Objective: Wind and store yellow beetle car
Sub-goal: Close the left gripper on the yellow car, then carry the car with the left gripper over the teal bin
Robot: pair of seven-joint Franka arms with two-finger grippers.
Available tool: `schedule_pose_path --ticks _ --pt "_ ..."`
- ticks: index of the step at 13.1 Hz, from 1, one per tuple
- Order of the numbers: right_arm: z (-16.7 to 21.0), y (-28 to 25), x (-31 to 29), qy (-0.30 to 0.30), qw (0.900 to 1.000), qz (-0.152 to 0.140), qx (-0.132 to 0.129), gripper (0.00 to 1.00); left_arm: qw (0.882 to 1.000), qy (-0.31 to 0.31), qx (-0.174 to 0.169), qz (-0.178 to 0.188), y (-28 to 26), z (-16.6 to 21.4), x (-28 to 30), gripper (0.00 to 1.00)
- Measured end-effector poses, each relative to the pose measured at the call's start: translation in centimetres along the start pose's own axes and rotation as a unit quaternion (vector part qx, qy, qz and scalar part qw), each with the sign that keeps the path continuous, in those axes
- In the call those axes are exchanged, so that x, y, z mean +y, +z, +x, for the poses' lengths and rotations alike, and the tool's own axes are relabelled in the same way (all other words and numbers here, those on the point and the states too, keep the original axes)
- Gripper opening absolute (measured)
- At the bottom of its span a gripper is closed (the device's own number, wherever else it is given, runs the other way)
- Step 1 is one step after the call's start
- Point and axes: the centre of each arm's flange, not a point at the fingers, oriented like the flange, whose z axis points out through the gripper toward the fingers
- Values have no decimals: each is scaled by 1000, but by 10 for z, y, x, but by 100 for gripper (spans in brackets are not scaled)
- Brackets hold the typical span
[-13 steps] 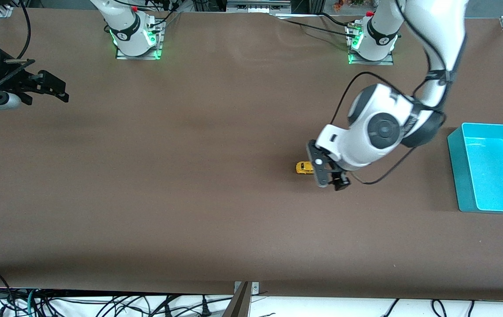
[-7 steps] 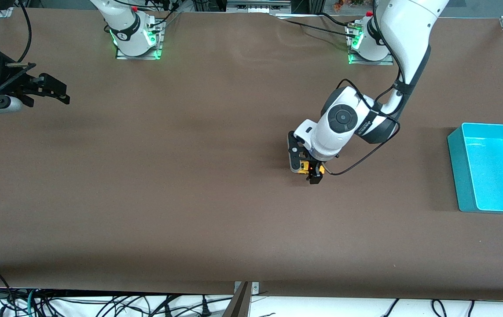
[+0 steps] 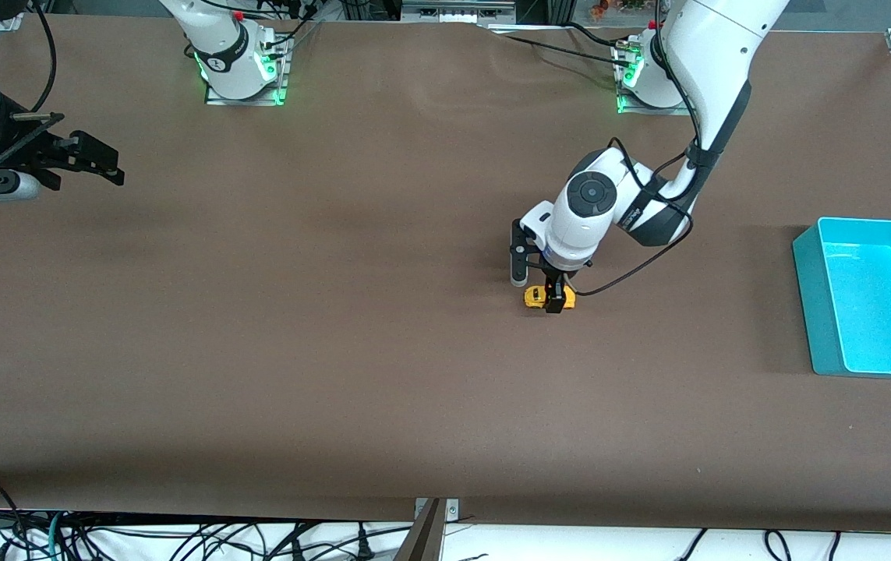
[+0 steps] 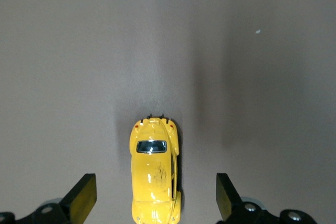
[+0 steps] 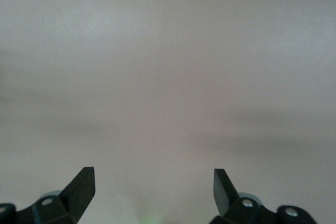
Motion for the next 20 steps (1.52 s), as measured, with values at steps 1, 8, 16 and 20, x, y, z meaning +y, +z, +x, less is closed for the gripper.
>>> schedule_pose_path --ticks 1,8,16,20 --pt "0 0 0 0 1000 0 0 100 1000 -1 -5 2 3 0 3 100" --pt "0 0 0 0 1000 0 0 100 1000 -14 -11 -3 33 0 12 100" --pt "0 0 0 0 1000 0 0 100 1000 -24 -5 10 27 3 7 45" --pt "0 0 0 0 1000 0 0 100 999 -29 -12 11 18 -2 2 45"
